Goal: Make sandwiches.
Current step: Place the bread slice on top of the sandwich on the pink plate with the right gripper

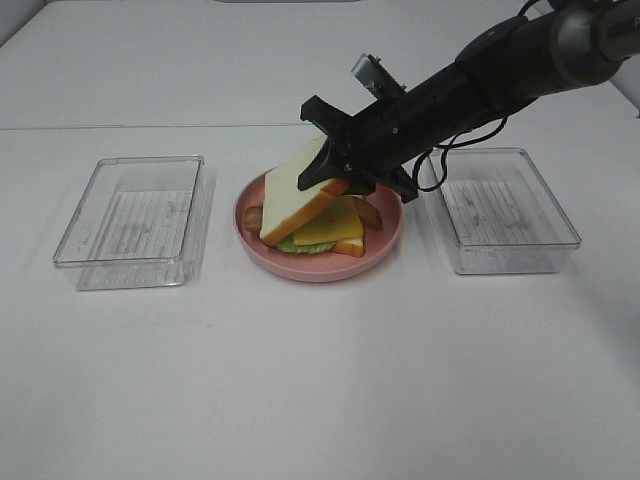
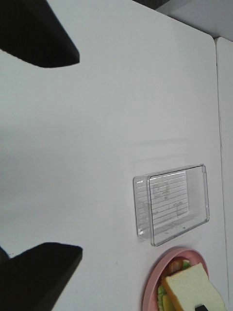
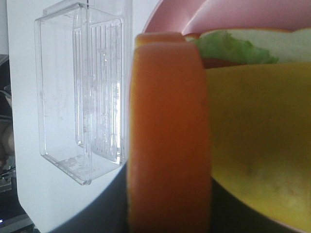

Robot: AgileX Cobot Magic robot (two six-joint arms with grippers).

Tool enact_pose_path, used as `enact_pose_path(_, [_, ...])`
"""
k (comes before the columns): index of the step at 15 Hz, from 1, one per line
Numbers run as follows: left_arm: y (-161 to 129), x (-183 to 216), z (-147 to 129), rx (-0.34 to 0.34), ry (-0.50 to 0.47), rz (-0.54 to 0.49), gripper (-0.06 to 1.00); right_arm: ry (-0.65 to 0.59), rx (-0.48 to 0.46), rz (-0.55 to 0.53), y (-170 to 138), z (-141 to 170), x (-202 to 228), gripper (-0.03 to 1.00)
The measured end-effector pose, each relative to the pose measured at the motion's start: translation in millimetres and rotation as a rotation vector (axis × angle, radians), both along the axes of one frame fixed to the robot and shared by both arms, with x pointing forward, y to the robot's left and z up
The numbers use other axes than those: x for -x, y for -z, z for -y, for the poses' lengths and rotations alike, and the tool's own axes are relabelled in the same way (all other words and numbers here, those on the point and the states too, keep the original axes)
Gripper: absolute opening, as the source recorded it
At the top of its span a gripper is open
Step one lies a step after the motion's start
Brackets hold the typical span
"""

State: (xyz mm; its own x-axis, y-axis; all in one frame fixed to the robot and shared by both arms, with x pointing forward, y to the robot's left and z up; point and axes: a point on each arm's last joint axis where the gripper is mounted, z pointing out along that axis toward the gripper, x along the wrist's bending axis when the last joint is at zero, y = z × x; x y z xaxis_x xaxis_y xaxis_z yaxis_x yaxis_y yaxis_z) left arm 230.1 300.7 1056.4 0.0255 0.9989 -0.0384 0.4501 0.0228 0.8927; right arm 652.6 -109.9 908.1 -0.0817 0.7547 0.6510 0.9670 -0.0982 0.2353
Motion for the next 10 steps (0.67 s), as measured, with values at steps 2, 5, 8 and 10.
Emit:
enact_pose_path(2, [0,0,0,0.0,0.0,0.0,0.89,-0.005,0.007,0.003,0,0,0,0.39])
enact_pose_path(5, [0,0,0,0.0,0.0,0.0,0.89,-0.033,0.034,0.006,2,2,2,0.61])
enact_pose_path(8, [0,0,0,0.0,0.0,0.0,0.89,-0.085,0.145,0.043,-7,9,5,0.63])
enact_pose_path(10, [0,0,0,0.0,0.0,0.0,0.89,-0.107,0.202,0.052,-13,13,7,0.65])
